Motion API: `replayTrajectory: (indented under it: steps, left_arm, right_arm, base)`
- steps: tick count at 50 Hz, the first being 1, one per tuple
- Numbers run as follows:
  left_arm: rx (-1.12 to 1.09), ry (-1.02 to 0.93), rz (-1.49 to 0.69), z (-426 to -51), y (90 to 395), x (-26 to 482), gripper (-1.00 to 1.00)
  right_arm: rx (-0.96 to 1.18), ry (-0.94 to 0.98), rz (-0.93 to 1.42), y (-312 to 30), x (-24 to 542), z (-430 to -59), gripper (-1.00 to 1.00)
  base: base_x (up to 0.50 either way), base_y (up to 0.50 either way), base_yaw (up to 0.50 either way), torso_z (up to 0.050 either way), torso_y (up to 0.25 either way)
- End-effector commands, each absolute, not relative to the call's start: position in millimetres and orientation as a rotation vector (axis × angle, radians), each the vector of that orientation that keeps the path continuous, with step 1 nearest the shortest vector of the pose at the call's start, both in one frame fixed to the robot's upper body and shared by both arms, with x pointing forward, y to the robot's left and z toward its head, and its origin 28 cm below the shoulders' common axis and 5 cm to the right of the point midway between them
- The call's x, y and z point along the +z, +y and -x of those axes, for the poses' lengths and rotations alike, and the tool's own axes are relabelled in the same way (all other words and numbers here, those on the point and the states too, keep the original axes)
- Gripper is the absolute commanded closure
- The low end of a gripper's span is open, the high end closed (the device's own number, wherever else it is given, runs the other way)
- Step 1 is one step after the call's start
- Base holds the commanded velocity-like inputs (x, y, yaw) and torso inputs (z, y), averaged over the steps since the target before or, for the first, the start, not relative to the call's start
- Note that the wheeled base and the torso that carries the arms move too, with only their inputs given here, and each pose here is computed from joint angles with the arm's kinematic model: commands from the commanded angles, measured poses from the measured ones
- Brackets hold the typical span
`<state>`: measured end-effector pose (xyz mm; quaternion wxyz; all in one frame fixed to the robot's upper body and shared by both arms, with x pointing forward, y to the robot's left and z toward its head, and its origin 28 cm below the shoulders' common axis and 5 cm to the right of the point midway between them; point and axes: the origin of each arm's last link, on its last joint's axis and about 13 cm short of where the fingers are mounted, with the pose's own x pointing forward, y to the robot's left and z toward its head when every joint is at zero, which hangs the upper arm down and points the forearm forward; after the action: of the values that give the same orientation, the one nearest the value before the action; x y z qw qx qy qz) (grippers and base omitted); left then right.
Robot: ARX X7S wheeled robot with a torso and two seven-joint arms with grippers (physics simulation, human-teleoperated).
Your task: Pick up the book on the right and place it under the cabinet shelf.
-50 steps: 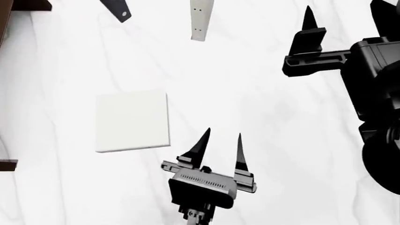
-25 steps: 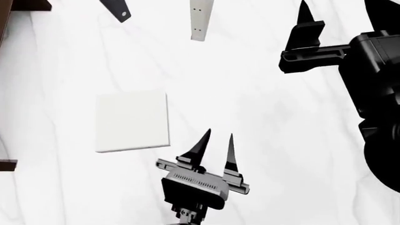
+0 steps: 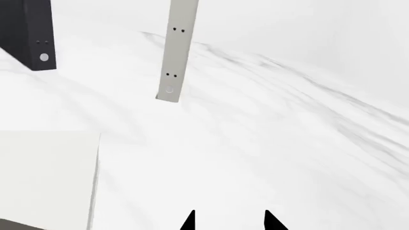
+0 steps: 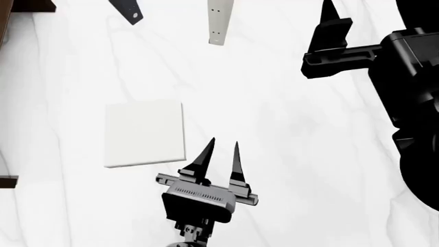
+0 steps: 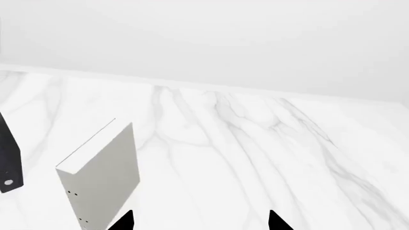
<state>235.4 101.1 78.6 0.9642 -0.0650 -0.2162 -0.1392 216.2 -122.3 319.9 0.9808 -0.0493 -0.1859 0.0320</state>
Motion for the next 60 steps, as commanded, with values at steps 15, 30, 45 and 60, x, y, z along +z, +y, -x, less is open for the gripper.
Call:
replayTrajectory:
  steps: [15,30,45,60]
  left_arm:
    - [-0.032,-0.269,0.22,-244,133,67,-1.0]
    - [0.012,-0.265,0.216,-248,140,66,-1.0]
    - [0.028,-0.23,0.243,-253,143,64,-1.0]
    - [0.091,-0.24,0.228,-258,155,70,-1.0]
  right_arm:
    - [0.068,-0.387,0.102,-121,324,-212,-1.0]
    - [0.078,-0.385,0.102,-119,325,-213,-1.0]
    - [0.077,-0.392,0.11,-119,327,-211,-1.0]
    - [0.083,-0.395,0.12,-116,331,-208,-1.0]
  base:
    - [0.0,0.0,0.0,-0.001,-0.004]
    - [0.0,0.0,0.0,-0.001,-0.004]
    - [0.0,0.0,0.0,-0.001,-0.005]
    - [0.0,0.0,0.0,-0.002,-0.005]
